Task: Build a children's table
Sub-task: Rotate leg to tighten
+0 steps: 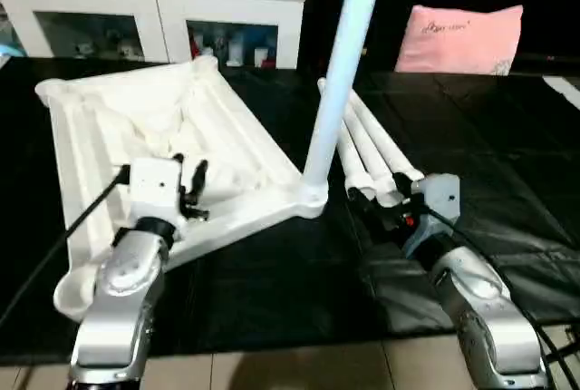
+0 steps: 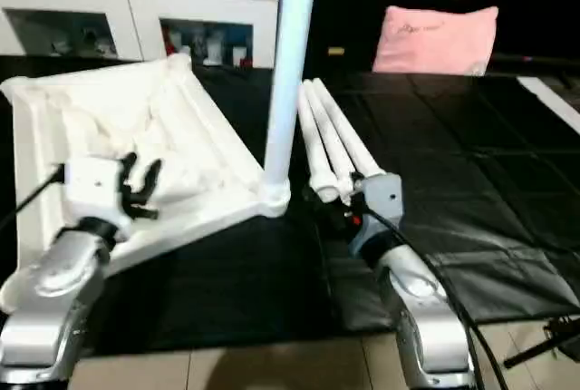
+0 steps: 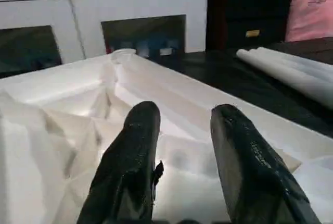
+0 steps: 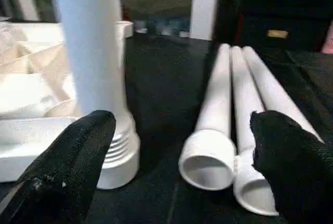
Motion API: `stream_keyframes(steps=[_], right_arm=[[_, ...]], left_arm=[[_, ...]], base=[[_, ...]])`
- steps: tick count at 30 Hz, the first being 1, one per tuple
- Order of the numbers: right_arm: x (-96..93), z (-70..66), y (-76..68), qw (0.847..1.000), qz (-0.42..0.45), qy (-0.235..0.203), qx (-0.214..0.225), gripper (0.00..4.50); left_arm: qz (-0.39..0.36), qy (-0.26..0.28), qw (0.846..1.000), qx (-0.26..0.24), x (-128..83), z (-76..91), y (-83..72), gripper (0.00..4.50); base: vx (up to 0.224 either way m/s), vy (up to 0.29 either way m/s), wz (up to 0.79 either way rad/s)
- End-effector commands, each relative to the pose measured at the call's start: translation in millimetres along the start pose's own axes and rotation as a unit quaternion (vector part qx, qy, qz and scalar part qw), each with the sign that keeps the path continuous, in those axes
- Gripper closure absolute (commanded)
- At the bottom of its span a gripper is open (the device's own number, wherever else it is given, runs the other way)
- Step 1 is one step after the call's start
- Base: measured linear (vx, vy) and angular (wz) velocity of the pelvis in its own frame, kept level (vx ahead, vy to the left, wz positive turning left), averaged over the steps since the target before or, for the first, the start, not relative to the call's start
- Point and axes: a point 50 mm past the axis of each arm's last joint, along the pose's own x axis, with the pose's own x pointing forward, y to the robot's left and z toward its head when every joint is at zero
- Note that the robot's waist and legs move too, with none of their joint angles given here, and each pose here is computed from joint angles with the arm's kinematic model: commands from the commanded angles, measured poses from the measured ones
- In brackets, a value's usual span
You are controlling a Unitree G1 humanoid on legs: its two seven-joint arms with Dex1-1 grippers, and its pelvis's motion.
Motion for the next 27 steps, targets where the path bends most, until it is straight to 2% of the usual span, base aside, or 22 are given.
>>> stream_keyframes(steps=[1, 8, 27], right_arm=[[-1.6, 1.6, -5.0, 1.0, -0.009, -0.001, 0.005, 0.0], [-1.4, 1.4, -6.0, 1.0, -0.01, -0.001, 0.015, 0.0], [1.0, 2.2, -5.1, 1.0, -0.004, -0.003, 0.004, 0.0]], left_arm=[[-0.011, -0.005, 1.0, 0.0, 1.4, 2.4, -6.5, 2.68], [-0.013, -0.005, 1.0, -0.002, 2.1, 2.1, -6.7, 2.68], [-0.026, -0.007, 1.0, -0.001, 5.7, 2.8, -6.7, 2.68]], base=[[0.0, 0.0, 0.0], [0.07, 0.006, 0.02], [0.0, 0.0, 0.0]])
